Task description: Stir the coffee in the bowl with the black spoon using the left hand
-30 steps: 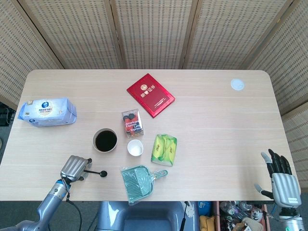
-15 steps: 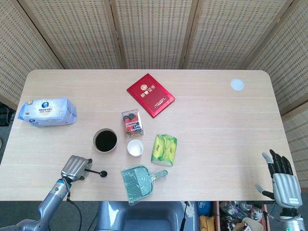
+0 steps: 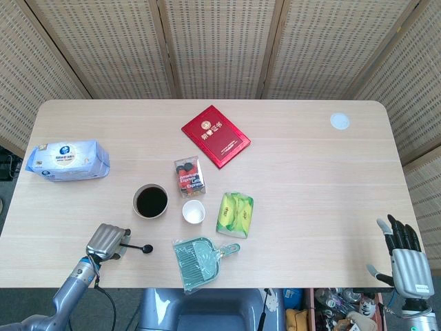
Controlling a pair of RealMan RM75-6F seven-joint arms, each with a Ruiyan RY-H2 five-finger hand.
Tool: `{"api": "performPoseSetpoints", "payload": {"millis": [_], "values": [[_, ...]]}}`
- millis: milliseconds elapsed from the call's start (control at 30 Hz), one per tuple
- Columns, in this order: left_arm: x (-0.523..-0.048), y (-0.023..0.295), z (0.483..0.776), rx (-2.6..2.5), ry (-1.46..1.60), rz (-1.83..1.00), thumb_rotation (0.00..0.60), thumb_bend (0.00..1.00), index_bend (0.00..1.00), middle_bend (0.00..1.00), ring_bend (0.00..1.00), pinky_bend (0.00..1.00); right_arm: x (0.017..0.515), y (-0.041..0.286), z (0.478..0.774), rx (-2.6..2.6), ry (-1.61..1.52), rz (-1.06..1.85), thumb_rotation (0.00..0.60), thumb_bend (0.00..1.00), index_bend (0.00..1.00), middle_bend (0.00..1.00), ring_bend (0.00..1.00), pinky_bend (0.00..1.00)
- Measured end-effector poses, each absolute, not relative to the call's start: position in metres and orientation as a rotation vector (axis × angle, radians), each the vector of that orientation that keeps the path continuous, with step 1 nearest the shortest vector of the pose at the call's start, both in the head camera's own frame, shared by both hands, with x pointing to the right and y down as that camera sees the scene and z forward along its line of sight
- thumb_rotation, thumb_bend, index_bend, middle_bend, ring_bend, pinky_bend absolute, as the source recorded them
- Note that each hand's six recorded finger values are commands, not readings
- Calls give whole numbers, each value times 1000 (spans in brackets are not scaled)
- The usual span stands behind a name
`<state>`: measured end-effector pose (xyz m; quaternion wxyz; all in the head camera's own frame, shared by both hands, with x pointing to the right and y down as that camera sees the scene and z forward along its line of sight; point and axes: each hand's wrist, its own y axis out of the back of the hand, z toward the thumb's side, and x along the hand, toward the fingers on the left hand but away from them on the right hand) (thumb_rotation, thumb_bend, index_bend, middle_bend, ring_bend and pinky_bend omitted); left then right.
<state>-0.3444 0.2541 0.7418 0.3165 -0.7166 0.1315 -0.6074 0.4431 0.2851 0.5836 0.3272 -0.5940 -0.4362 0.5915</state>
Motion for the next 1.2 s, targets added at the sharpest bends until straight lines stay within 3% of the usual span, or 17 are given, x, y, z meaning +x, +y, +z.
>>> {"api": "performPoseSetpoints", "payload": {"millis": [767,1200], "values": [[-350,234,726,-1811,357,-1572,600,411,654,811,716,701,447,286,584,-1556,-1154,1549,600,236,67,23,0,0],[-353,182,681,-1522,297,-1416,600,413,672,811,716,701,443,286,583,-1566,-1152,1532,600,235,67,23,0,0]]}}
